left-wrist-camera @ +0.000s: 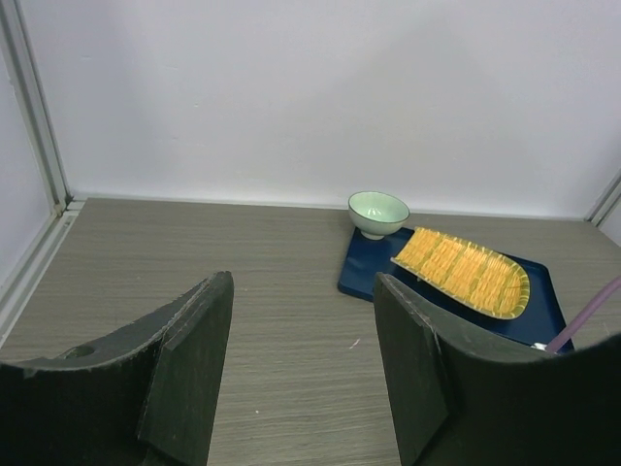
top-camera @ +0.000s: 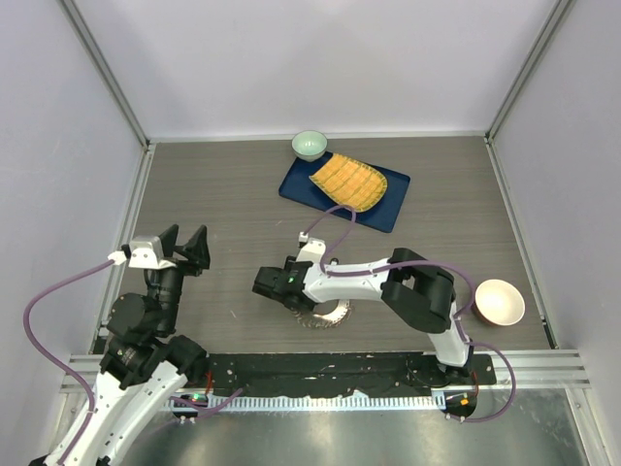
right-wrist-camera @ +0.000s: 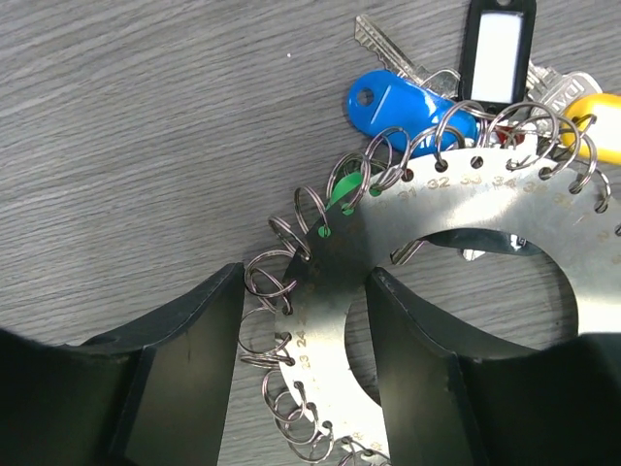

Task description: Remove the keys from the keyring

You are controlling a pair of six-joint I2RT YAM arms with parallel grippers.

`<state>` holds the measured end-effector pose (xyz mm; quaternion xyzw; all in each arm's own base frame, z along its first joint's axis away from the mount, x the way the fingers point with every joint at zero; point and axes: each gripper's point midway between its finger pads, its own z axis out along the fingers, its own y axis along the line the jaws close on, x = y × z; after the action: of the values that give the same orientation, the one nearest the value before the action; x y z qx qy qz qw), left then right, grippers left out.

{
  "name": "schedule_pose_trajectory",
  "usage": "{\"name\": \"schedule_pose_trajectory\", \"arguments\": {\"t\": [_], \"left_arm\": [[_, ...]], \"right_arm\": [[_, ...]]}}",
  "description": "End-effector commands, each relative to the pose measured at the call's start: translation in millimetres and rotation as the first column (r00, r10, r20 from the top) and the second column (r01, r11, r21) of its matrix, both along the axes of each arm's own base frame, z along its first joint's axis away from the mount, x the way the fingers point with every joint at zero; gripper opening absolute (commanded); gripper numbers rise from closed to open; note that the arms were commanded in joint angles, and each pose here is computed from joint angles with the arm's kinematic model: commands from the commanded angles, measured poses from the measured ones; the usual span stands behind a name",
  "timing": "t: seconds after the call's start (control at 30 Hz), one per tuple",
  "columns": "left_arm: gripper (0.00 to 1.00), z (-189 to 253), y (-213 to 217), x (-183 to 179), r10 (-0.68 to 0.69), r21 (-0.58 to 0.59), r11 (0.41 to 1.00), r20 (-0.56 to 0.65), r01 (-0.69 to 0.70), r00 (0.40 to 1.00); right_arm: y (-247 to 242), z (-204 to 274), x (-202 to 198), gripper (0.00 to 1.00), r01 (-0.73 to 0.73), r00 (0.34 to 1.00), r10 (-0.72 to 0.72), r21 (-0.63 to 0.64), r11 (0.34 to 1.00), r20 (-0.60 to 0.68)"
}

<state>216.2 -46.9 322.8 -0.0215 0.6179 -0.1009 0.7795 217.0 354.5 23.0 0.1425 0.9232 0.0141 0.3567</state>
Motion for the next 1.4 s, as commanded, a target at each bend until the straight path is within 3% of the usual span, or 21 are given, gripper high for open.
{"name": "schedule_pose_trajectory", "arguments": {"t": [0.0, 0.2, 0.37, 0.63, 0.77, 0.83, 0.87, 0.9, 0.93, 0.97, 1.03, 1.07, 1.1, 1.2, 1.23, 1.37], "left_arm": [[0.63, 6, -1, 1, -0.004, -0.015, 1.0, 0.025, 0.004, 1.0], [0.63, 7, -1, 0, -0.005, -0.016, 1.0, 0.028, 0.006, 1.0], [0.63, 8, -1, -1, -0.005, -0.019, 1.0, 0.033, 0.006, 0.999], [0.63, 6, -23, 9, -0.091, 0.054, 0.995, 0.032, 0.089, 0.995], [0.62, 12, -33, 11, -0.129, 0.06, 0.99, 0.022, 0.127, 0.991], [0.62, 15, -34, 12, -0.134, 0.073, 0.989, 0.023, 0.132, 0.991], [0.62, 19, -36, 13, -0.139, 0.082, 0.987, 0.025, 0.137, 0.99], [0.62, 24, -42, 11, -0.172, 0.096, 0.981, 0.035, 0.168, 0.984], [0.62, 25, -45, 11, -0.185, 0.116, 0.977, 0.036, 0.18, 0.982], [0.62, 25, -50, 14, -0.205, 0.133, 0.971, 0.023, 0.2, 0.979], [0.61, 33, -67, 9, -0.297, 0.17, 0.942, 0.012, 0.29, 0.955], [0.61, 34, -73, 9, -0.325, 0.222, 0.922, 0.005, 0.316, 0.946], [0.61, 39, -81, 11, -0.357, 0.242, 0.905, -0.012, 0.349, 0.934], [0.6, 37, -116, 1, -0.529, 0.34, 0.783, -0.073, 0.52, 0.845], [0.59, 33, -130, -9, -0.611, 0.365, 0.711, -0.101, 0.601, 0.785], [0.58, 50, -156, -23, -0.742, 0.436, 0.578, -0.073, 0.69, 0.667]], "right_arm": [[-1, 2, 3, 0.59, -0.047, 0.998, 0.051, -0.108, 0.993, 0.03], [1, -11, -3, 0.5, -0.069, 0.998, 0.069, -0.129, 0.989, -0.003], [3, 7, 0, 0.31, -0.078, 0.996, 0.082, -0.099, 0.992, 0.03], [25, 109, 16, 0.2, -0.307, 0.933, 0.295, 0.031, 0.951, 0.207], [6, 140, 21, 0.15, -0.387, 0.899, 0.35, 0.102, 0.917, 0.262], [-3, 177, 30, 0.13, -0.419, 0.873, 0.336, 0.192, 0.888, 0.352], [-6, 171, 21, 0.13, -0.499, 0.84, 0.416, 0.195, 0.844, 0.349], [-9, 206, 25, 0.13, -0.531, 0.808, 0.388, 0.264, 0.805, 0.443], [-19, 218, 32, 0.11, -0.54, 0.797, 0.368, 0.293, 0.789, 0.478], [-21, 211, 23, 0.11, -0.595, 0.773, 0.416, 0.321, 0.737, 0.479], [-28, 252, 17, 0.11, -0.692, 0.686, 0.421, 0.352, 0.63, 0.594], [-38, 257, 24, 0.11, -0.703, 0.673, 0.418, 0.355, 0.616, 0.61], [-34, 265, 8, 0.11, -0.775, 0.612, 0.482, 0.353, 0.525, 0.627], [-45, 299, -14, 0.11, -0.858, 0.496, 0.509, 0.309, 0.41, 0.703], [-49, 312, -23, 0.11, -0.88, 0.457, 0.506, 0.29, 0.376, 0.731], [-57, 345, -53, 0.1, -0.938, 0.337, 0.511, 0.237, 0.252, 0.791]]}}
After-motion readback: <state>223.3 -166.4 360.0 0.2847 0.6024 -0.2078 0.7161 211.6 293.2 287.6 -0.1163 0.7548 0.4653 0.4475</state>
